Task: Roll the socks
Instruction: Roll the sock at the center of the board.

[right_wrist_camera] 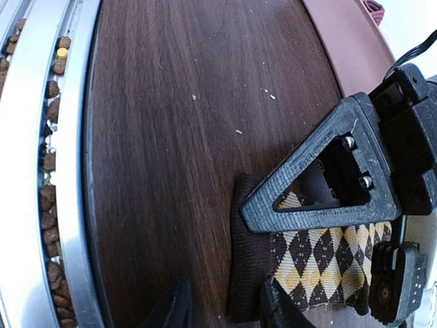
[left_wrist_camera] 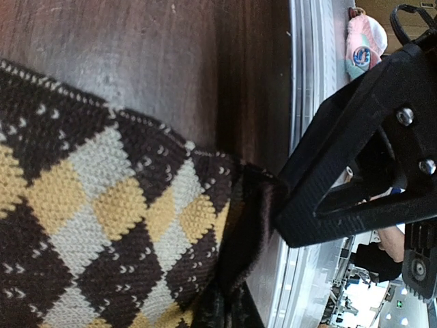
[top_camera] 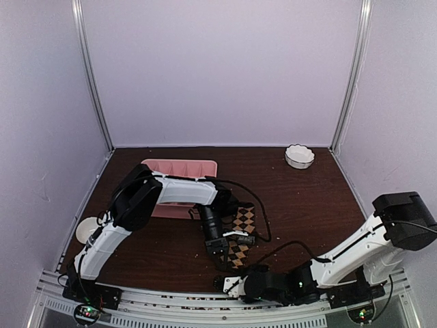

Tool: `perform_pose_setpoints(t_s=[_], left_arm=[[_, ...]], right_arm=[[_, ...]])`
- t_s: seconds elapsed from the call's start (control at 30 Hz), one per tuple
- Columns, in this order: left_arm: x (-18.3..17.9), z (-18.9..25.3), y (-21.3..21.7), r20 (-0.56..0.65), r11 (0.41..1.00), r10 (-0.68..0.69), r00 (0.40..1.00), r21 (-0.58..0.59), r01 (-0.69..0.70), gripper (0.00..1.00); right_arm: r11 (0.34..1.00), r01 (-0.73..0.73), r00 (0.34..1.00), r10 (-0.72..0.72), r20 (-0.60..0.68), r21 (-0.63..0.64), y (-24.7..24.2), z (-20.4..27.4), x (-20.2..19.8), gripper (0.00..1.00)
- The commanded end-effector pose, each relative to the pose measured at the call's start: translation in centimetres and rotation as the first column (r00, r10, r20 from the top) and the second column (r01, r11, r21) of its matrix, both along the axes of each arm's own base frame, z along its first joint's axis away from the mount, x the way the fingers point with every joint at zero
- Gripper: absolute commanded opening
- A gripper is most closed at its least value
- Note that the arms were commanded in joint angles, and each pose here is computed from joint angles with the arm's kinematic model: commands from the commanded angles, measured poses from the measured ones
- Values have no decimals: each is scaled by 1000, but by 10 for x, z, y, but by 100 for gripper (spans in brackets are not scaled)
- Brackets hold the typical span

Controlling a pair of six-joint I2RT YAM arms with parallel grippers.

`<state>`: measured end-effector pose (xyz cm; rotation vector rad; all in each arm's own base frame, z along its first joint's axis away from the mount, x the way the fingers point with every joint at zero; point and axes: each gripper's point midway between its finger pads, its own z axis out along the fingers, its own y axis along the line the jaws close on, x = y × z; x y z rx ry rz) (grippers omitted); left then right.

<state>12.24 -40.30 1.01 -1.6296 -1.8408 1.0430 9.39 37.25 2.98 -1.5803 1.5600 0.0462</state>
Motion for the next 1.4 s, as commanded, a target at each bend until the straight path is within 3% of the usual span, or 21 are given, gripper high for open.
perform_pose_setpoints(t_s=[0.0, 0.53, 0.83, 0.9, 1.07, 1.17, 1.37], left_arm=[[5, -60, 28, 93, 987, -100, 991, 133, 87, 0], [7, -55, 23, 93, 990, -97, 991, 114, 86, 0], [6, -39, 19, 94, 993, -109, 990, 63, 103, 0], [6, -34, 20, 102, 992, -117, 988, 51, 113, 5], [24, -13, 19, 212, 996, -89, 973, -8, 93, 29], [44, 14, 16, 310, 995, -23, 950, -86, 52, 38], [59, 55, 27, 538, 958, 52, 841, -266, 111, 40]], right_arm=[[1000, -4, 1000, 4, -6, 19, 4, -1, 6, 34], [999, 46, 995, -47, -83, -8, -5, -23, 11, 5], [986, 159, 952, -139, -272, 52, -9, -29, 21, 0], [984, 164, 930, -132, -342, 67, -7, -30, 18, 0], [975, 180, 837, -83, -541, 128, -6, -29, 2, 0], [956, 241, 735, -66, -675, 169, -10, -29, -10, 0], [871, 439, 471, -13, -882, 222, -17, -25, -11, 0]])
